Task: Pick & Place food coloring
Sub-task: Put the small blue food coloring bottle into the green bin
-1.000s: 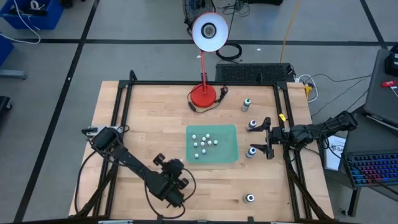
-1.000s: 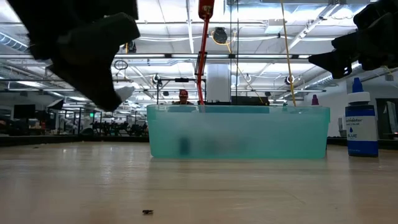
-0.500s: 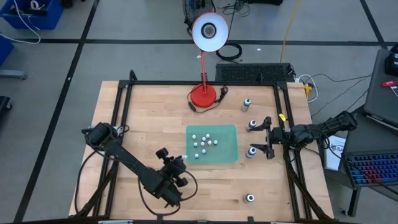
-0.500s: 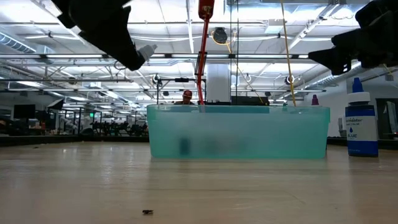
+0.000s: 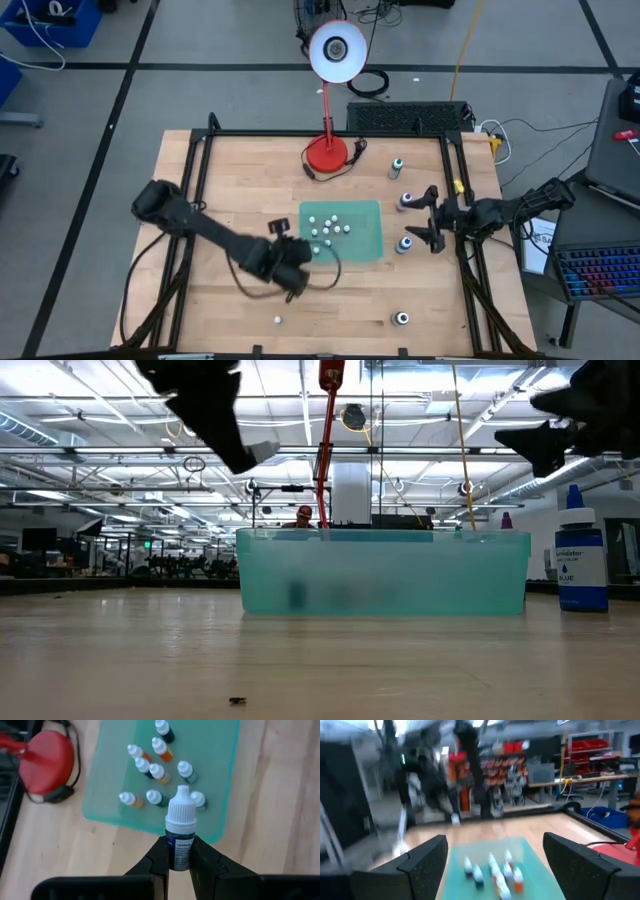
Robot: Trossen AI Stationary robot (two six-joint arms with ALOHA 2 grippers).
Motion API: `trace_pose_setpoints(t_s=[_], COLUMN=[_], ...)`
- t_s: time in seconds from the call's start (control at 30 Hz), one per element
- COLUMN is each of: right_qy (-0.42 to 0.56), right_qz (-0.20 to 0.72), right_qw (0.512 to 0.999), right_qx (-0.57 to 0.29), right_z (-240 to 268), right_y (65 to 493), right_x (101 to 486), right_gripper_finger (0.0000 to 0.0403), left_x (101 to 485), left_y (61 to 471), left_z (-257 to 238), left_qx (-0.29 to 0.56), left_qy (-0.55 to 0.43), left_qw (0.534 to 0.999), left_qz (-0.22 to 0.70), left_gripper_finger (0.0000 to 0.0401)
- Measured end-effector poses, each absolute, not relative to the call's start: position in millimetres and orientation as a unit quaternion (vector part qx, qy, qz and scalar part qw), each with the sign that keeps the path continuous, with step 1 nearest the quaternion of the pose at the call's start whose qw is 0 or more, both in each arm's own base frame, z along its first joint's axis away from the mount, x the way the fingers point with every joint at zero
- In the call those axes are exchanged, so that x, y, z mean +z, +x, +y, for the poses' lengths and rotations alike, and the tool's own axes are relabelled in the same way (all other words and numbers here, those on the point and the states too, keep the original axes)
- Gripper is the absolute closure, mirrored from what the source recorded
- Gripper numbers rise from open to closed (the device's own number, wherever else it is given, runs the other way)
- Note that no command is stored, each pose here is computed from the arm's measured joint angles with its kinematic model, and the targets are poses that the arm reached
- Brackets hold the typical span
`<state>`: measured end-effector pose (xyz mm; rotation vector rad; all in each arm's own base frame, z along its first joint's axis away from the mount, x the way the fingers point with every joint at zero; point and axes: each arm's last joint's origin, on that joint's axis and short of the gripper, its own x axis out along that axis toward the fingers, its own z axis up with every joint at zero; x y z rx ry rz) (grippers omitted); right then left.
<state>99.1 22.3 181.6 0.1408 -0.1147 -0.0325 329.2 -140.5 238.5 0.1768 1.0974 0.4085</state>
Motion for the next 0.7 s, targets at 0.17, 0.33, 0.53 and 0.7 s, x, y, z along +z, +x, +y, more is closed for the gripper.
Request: trace_pose_setpoints(t_s=[0.17, 0.33, 0.53, 0.7], right_qy=[0.101, 0.094, 0.148, 0.150], right_qz=[-0.077, -0.049, -0.052, -0.054], right_qw=[0.991, 0.984, 0.973, 0.969], right_qx=[-0.031, -0.146, -0.171, -0.189], right_z=[21, 15, 14, 13], right_y=[99, 99, 100, 99], right_x=[185, 178, 176, 176], right_gripper_finger=[0.0090, 0.0089, 0.0089, 0.0090], left_x=[255, 264, 261, 261], left_y=[335, 335, 331, 332], left_z=[-105, -80, -61, -51], left_qx=[0.147, 0.107, 0.105, 0.114], left_qy=[0.083, 0.054, 0.057, 0.056], left_qw=[0.824, 0.815, 0.784, 0.782], left_qz=[0.541, 0.566, 0.609, 0.610], left_gripper_finger=[0.0351, 0.0351, 0.0351, 0.0351])
